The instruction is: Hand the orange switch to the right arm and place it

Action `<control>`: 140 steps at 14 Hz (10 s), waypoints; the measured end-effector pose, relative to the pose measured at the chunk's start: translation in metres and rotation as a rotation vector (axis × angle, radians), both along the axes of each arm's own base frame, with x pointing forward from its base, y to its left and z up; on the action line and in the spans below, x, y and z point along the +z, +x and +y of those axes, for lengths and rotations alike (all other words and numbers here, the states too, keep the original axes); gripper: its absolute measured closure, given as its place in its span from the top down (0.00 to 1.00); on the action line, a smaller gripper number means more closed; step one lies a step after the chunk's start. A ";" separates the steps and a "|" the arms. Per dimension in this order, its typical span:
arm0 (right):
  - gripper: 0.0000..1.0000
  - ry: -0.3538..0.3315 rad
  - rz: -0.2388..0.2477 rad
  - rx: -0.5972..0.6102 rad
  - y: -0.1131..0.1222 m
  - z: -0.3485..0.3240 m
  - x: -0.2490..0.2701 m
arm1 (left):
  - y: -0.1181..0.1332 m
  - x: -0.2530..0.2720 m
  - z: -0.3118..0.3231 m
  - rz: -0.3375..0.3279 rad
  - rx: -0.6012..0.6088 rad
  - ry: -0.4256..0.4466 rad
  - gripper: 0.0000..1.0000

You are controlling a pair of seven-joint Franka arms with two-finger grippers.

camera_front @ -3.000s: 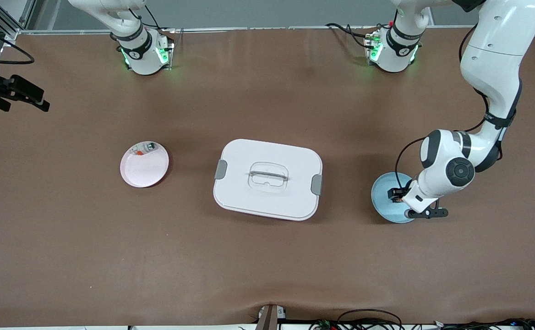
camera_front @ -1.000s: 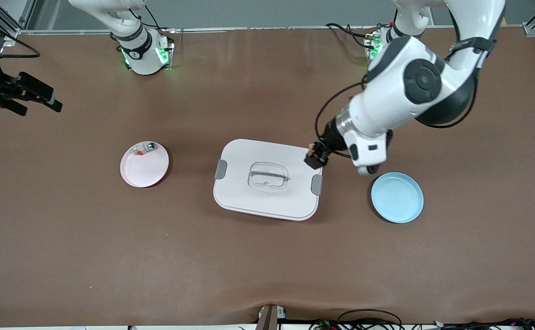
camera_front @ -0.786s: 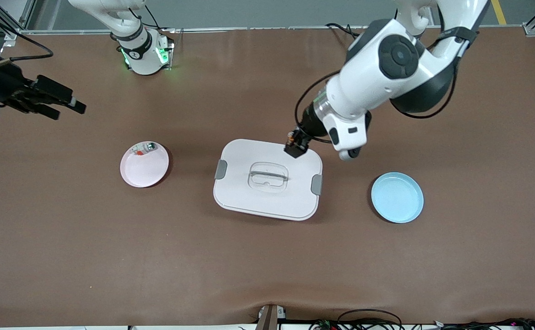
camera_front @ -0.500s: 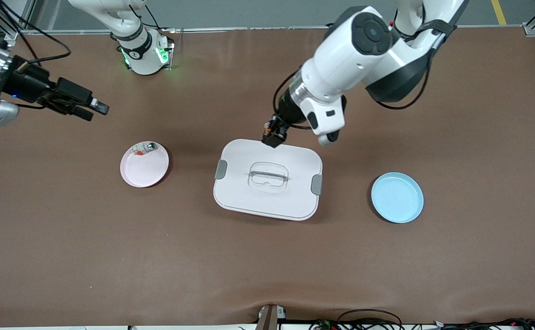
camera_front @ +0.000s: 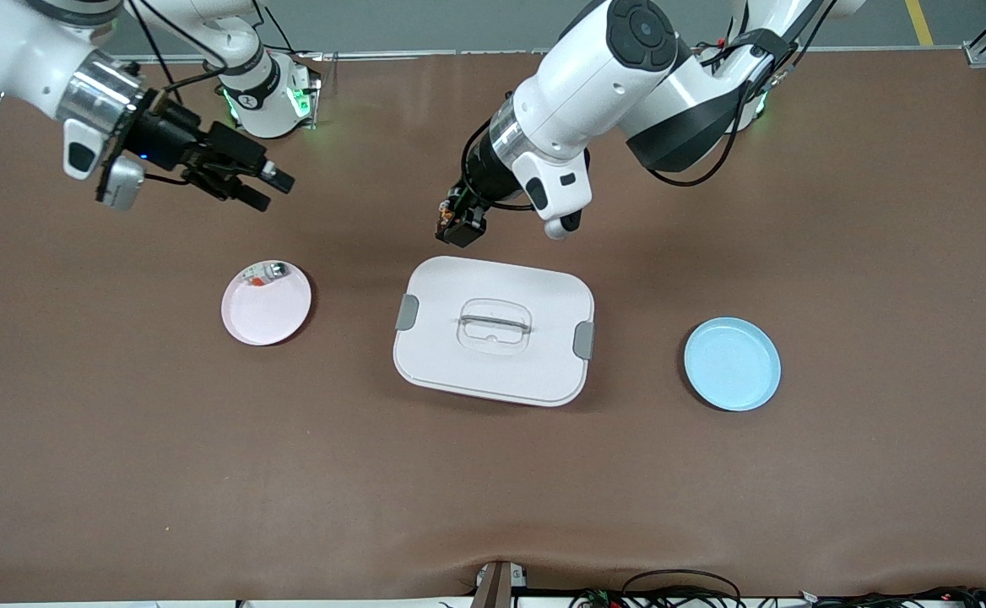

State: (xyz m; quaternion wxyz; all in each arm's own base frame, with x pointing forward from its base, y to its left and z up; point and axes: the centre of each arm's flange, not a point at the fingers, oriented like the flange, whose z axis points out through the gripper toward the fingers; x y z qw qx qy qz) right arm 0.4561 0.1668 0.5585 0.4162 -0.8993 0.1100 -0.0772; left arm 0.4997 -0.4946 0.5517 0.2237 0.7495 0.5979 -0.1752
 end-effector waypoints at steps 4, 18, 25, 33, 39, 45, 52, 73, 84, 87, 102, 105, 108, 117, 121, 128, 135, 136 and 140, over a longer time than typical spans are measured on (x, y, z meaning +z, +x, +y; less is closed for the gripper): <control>1.00 0.038 0.009 0.033 -0.010 0.049 -0.013 | 0.001 0.004 -0.003 0.003 0.023 -0.017 0.72; 1.00 0.028 0.047 0.067 0.017 0.124 -0.039 | -0.023 0.000 -0.032 0.006 -0.013 -0.033 0.72; 0.67 0.026 0.051 0.078 0.013 0.132 -0.041 | -0.025 -0.007 -0.043 0.003 0.005 -0.064 0.72; 0.35 0.021 0.051 0.084 0.014 0.132 -0.045 | -0.024 -0.008 -0.044 0.008 0.005 -0.064 0.72; 0.35 0.022 0.050 0.086 0.014 0.132 -0.044 | -0.017 -0.004 -0.031 -0.084 -0.054 0.053 1.00; 0.35 -0.149 -0.072 0.324 0.021 0.112 -0.061 | 0.037 0.030 0.066 -0.252 -0.230 0.205 1.00; 0.35 -0.531 -0.327 0.843 0.030 0.068 -0.085 | 0.126 0.024 0.266 -0.347 -0.582 0.367 1.00; 0.35 -0.818 -0.563 1.525 0.027 -0.052 -0.289 | 0.053 0.071 0.460 -0.287 -1.147 0.551 1.00; 0.35 -0.841 -0.538 1.582 0.023 -0.093 -0.349 | 0.007 0.080 0.439 -0.338 -1.262 0.513 1.00; 0.35 -0.859 -0.538 1.581 0.026 -0.107 -0.352 | 0.006 0.081 0.439 -0.344 -1.298 0.506 1.00; 0.89 -0.895 -0.589 1.567 0.040 -0.101 -0.371 | 0.001 0.091 0.443 -0.359 -1.301 0.509 1.00; 1.00 -0.854 -0.537 1.582 0.046 -0.101 -0.365 | 0.000 0.093 0.443 -0.363 -1.300 0.512 1.00; 1.00 -0.819 -0.441 1.533 0.057 -0.102 -0.343 | -0.001 0.094 0.443 -0.365 -1.299 0.513 1.00; 1.00 -0.741 -0.047 1.257 0.115 -0.128 -0.173 | -0.003 0.107 0.444 -0.382 -1.292 0.524 1.00; 1.00 -0.744 0.077 1.065 0.126 -0.177 -0.115 | -0.003 0.107 0.445 -0.376 -1.292 0.521 1.00; 1.00 -0.811 0.220 0.693 0.128 -0.183 -0.046 | -0.004 0.106 0.444 -0.372 -1.295 0.518 1.00; 1.00 -0.842 0.244 0.474 0.131 -0.189 0.018 | -0.009 0.108 0.446 -0.367 -1.295 0.515 1.00; 1.00 -0.840 0.240 0.455 0.131 -0.189 0.025 | -0.010 0.107 0.446 -0.365 -1.295 0.514 1.00; 1.00 -0.833 0.271 0.354 0.130 -0.183 0.033 | -0.010 0.104 0.446 -0.358 -1.296 0.510 1.00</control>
